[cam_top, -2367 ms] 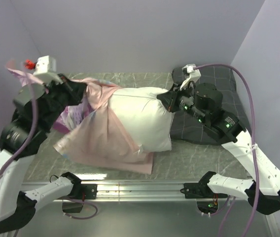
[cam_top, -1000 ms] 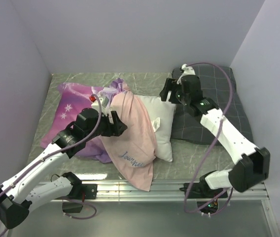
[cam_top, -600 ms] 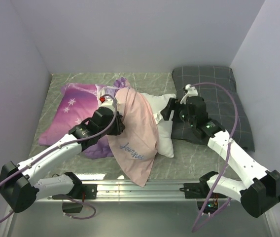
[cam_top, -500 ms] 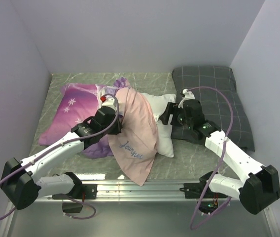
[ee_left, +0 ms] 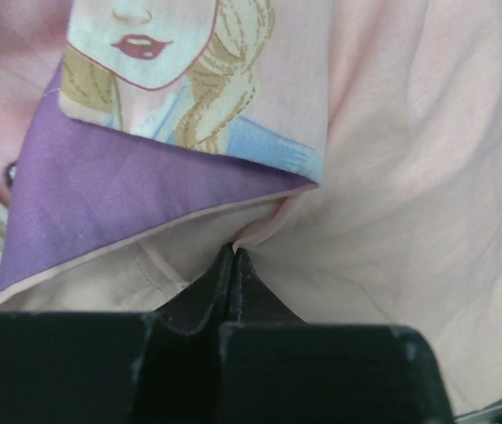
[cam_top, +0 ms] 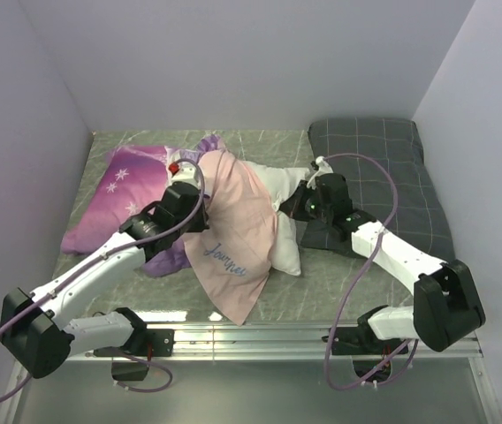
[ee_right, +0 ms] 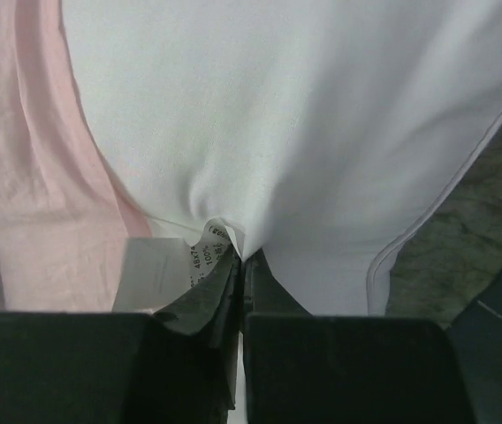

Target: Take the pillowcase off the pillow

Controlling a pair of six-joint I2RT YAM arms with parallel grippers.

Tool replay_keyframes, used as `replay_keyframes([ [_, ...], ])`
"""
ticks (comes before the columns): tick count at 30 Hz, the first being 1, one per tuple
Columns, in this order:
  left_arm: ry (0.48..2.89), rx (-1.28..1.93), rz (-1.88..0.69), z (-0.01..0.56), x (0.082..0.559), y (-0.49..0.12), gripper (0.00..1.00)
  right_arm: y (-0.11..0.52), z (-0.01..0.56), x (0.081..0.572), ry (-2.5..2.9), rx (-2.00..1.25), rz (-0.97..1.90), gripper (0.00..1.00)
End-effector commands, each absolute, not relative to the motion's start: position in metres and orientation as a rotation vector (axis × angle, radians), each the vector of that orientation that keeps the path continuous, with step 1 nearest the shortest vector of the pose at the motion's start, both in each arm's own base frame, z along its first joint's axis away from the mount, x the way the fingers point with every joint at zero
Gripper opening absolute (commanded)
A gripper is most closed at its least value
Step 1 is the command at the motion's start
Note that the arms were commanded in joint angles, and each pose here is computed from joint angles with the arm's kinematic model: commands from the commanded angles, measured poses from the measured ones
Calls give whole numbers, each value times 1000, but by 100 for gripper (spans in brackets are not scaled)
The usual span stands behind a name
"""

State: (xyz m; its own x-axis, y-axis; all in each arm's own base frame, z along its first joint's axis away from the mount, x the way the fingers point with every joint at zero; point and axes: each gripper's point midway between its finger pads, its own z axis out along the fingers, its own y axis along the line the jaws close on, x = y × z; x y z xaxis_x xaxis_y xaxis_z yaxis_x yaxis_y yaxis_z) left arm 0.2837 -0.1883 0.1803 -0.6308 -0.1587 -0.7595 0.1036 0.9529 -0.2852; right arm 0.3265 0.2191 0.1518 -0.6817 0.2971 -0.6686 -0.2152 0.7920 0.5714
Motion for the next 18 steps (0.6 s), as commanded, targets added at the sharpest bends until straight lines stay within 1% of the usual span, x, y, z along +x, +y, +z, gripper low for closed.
replay_keyframes([
  [1,2135,-61,-357,216,298,-173,1,224,191,339,2084,47,836,0],
  [4,2104,-143,-323,231,309,-142,0,204,238,350,1996,81,723,0],
  [5,2070,-212,-309,239,316,-119,0,193,242,352,1996,108,665,0],
  [7,2034,-264,-330,250,317,-102,0,181,268,356,1943,117,626,0],
  [8,2009,-307,-323,255,321,-87,1,178,270,355,1947,115,619,0],
  [10,1989,-294,-371,261,321,-88,0,177,278,352,1934,96,633,8],
  [12,2000,-261,-435,260,319,-99,1,182,279,347,1938,72,678,13],
  [13,2007,-253,-454,257,320,-103,0,185,273,343,1947,62,697,26],
  [14,2023,-238,-483,251,319,-108,0,188,272,341,1943,46,718,33],
  [15,2015,-234,-521,251,320,-114,0,194,271,335,1948,15,757,42],
  [17,2036,-220,-571,242,318,-122,0,194,256,329,1979,5,758,51],
  [18,2037,-222,-590,241,319,-125,0,198,255,322,1980,-18,782,60],
])
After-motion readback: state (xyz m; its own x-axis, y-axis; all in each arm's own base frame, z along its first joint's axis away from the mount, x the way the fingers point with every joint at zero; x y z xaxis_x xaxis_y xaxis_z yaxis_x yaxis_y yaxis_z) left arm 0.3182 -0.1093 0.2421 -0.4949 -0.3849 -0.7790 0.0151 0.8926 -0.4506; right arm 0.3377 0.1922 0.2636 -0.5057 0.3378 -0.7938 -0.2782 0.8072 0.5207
